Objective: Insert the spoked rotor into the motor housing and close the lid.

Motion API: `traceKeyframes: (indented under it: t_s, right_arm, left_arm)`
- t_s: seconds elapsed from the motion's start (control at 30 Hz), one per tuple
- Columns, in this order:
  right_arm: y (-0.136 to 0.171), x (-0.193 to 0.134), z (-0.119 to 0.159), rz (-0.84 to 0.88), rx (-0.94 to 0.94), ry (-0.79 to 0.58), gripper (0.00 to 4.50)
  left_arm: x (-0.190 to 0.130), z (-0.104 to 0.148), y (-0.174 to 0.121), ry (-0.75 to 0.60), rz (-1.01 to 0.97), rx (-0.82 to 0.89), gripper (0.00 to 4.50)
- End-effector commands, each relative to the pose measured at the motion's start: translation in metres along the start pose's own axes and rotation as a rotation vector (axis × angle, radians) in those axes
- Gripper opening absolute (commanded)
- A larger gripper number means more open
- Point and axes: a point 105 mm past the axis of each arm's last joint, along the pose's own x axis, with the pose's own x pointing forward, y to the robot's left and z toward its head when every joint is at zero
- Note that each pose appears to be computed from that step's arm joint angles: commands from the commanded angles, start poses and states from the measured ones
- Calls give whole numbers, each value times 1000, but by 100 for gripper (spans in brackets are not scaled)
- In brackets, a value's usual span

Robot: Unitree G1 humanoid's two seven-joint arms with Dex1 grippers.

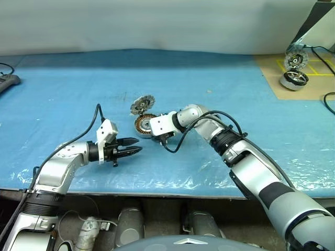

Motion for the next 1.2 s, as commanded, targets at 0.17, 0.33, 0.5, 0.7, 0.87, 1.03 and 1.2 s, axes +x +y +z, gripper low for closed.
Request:
traceKeyframes:
  t_s: [0.17,0.33,0.5,0.7,0.87,1.03,1.2]
  right_arm:
    - [8,12,1,2,28,12,194]
    - [8,-4,-4,-37,68,10,194]
    - [6,-31,-13,-94,172,50,194]
    - [13,-43,-21,-99,209,130,194]
    - [4,-29,-15,-153,292,82,194]
    - [-7,-18,-5,-185,353,55,194]
    - [15,-15,-9,-102,321,64,194]
  left_arm:
    - [3,1,2,-18,-17,51,179]
    - [6,-2,0,-18,-20,56,179]
    - [10,-2,2,-21,-27,59,179]
    - [15,-8,9,-20,-48,66,179]
    - [16,-13,13,-17,-65,74,179]
    - [14,-19,18,0,-67,84,179]
    - [15,-23,17,1,-67,89,179]
